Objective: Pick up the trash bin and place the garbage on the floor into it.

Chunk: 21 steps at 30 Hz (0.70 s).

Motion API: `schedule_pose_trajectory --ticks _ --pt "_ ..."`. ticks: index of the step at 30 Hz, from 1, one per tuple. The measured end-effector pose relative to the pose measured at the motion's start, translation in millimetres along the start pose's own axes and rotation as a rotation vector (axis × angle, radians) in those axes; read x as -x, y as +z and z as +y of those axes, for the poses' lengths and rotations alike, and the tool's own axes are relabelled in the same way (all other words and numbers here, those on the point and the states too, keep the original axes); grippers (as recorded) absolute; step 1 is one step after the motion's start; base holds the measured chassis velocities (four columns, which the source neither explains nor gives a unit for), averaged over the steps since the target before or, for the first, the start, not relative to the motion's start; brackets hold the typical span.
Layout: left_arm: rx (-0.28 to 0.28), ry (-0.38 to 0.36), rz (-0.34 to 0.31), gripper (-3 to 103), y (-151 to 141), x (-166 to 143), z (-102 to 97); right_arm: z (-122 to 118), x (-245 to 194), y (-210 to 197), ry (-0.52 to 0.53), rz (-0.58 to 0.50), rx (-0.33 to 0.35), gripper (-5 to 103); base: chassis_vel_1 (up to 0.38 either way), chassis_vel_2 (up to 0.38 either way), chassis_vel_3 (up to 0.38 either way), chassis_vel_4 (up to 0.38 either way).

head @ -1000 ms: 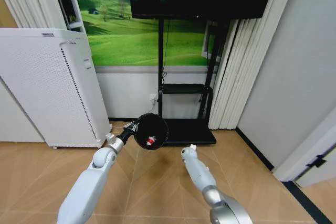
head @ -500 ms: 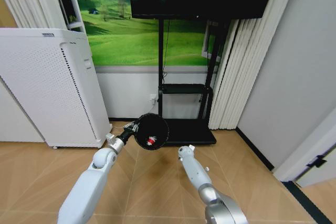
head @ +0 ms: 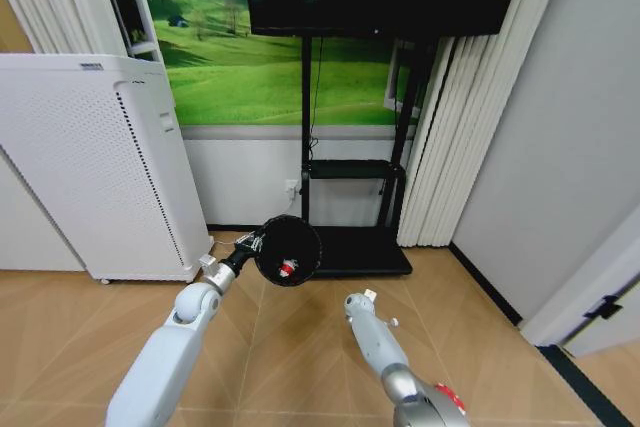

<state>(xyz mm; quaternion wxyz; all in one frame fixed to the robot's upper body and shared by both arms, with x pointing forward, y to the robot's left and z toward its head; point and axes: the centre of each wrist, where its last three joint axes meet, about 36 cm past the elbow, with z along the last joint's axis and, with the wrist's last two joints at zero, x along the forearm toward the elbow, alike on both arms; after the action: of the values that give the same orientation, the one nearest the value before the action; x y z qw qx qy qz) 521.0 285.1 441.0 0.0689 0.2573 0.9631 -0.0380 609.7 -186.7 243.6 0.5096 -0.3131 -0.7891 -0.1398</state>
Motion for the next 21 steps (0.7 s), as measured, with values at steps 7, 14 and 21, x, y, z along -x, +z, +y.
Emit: schedule_pose_trajectory --ticks 7,14,21 --pt "0.003 -0.005 0.001 7 -3 -6 1.1 -7 9 5 -0.025 -0.020 0.020 100 0.000 0.000 0.000 0.000" --pt "0.001 0.001 -0.001 7 -6 -7 -0.4 -10 12 7 -0.045 -0.048 0.037 100 0.000 0.000 0.000 0.000" --pt "0.001 -0.005 -0.005 7 -9 -10 1.6 -13 15 14 -0.034 -0.049 0.022 102 0.000 0.000 0.000 0.000"
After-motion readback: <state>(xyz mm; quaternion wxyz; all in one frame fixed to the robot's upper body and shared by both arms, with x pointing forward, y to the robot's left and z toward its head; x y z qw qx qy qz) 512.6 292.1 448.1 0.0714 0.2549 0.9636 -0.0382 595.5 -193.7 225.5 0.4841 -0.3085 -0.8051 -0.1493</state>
